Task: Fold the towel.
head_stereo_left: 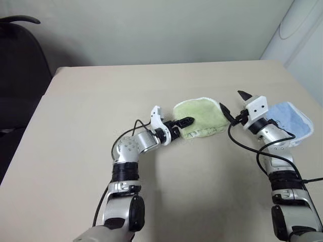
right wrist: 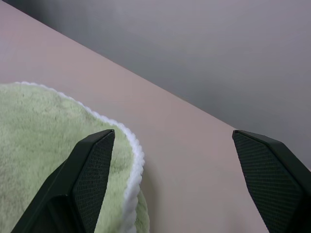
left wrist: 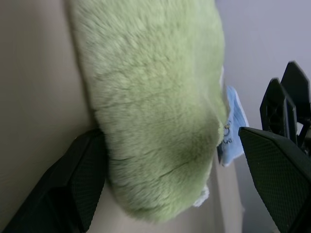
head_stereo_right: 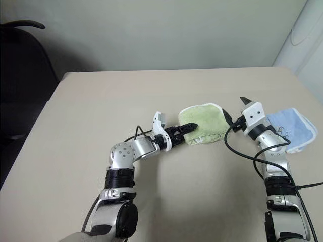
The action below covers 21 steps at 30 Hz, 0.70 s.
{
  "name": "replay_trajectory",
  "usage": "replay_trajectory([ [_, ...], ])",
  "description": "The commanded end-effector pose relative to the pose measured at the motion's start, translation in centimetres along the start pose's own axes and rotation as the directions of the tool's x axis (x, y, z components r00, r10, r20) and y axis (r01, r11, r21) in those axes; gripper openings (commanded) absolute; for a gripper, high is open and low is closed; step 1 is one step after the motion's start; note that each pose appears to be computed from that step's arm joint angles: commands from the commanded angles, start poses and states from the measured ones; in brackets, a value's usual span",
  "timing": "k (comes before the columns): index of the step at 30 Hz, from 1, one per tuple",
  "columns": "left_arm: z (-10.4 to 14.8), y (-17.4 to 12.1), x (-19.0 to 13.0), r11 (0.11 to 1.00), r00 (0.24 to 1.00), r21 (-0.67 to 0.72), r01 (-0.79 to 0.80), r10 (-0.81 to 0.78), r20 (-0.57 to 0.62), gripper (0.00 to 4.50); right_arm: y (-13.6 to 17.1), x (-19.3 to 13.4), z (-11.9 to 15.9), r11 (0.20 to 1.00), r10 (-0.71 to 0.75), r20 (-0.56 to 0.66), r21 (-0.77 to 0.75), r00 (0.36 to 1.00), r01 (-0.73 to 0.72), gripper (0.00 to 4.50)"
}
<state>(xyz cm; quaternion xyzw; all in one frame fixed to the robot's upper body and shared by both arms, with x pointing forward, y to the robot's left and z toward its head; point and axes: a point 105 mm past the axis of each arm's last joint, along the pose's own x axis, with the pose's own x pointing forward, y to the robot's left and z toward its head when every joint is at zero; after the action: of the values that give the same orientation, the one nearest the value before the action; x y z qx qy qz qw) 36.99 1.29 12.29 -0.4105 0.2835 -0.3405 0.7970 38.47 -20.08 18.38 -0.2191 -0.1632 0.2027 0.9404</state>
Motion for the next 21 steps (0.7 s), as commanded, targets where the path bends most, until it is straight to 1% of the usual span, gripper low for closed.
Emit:
replay_trajectory([
  [1,-1.8,-1.2,2.1,0.999,0.996,-0.008,0.046,-0.047,-0.078,4.48,-1.2,-0.5,1.3,0.999,-0.051,0.046,-0.009,0.998,0.051,4.10],
  [5,-2.1,-2.0,3.3,0.998,0.993,0.000,0.059,-0.059,-0.102,4.48,-1.0,-0.5,1.4,0.999,-0.054,0.046,-0.006,0.997,0.054,4.10],
  [9,-2.1,-2.2,4.0,0.998,0.992,0.010,0.059,-0.058,-0.114,4.48,-1.1,-0.5,1.6,0.998,-0.064,0.051,-0.007,0.997,0.064,4.10],
  [10,-2.1,-2.2,4.0,0.998,0.992,0.014,0.056,-0.054,-0.117,4.32,-1.2,-0.5,1.6,0.998,-0.066,0.052,-0.007,0.996,0.067,4.10],
  [12,-2.1,-2.1,4.1,0.999,0.992,0.017,0.050,-0.048,-0.116,3.83,-1.2,-0.5,1.7,0.998,-0.070,0.053,-0.006,0.996,0.070,4.10],
  [14,-1.9,-1.9,4.0,0.999,0.993,0.015,0.046,-0.044,-0.108,3.19,-1.2,-0.5,1.7,0.997,-0.072,0.055,-0.005,0.996,0.073,4.10],
  [21,-1.4,-1.6,3.8,0.999,0.997,0.005,0.036,-0.035,-0.073,0.63,-0.8,-0.4,1.7,0.997,-0.079,0.060,0.003,0.995,0.079,4.10],
])
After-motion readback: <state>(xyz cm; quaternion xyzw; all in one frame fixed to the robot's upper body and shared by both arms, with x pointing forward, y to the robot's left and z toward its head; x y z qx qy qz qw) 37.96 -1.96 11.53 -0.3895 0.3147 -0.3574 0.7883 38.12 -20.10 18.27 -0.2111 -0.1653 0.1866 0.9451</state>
